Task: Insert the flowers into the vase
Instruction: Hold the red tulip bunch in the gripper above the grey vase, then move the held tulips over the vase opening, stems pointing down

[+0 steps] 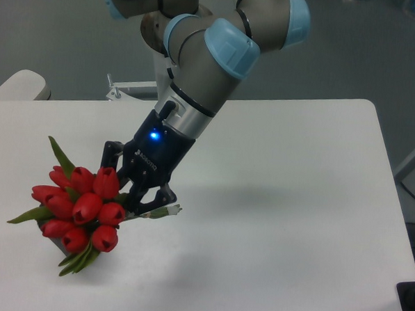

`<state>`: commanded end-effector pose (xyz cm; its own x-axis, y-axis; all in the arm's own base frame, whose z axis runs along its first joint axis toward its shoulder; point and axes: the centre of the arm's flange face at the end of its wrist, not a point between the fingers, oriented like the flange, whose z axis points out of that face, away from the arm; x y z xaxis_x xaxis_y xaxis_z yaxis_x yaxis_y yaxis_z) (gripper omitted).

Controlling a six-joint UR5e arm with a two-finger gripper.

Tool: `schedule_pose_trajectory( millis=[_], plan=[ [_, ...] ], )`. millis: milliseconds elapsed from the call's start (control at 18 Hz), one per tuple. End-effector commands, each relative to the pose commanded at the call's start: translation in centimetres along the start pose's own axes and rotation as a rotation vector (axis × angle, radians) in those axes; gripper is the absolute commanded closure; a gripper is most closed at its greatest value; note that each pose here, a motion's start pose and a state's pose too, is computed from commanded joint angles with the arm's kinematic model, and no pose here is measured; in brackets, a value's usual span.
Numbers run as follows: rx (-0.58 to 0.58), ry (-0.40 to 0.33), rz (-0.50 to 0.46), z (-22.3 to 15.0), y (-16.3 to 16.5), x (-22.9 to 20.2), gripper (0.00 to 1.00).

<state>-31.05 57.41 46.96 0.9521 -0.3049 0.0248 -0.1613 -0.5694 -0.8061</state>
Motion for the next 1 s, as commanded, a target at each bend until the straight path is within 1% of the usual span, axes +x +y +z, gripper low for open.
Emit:
schedule_pose_trajectory(
  millis=[278, 389, 556, 778, 1000],
  plan=[
    [0.001, 0.005, -0.004, 0.1, 0.1, 0.2, 0.68],
    [0.003, 0.007, -0.021, 0.1, 0.0, 0.2, 0.68],
    [0.022, 0.015, -0.033, 0.0, -0.3, 0.5, 0.69],
    [0.040, 0.010, -0.083, 0.4, -1.3, 1.4, 0.69],
    [0.047, 0.013, -0.094, 0.6, -1.9, 2.0, 0.69]
  ],
)
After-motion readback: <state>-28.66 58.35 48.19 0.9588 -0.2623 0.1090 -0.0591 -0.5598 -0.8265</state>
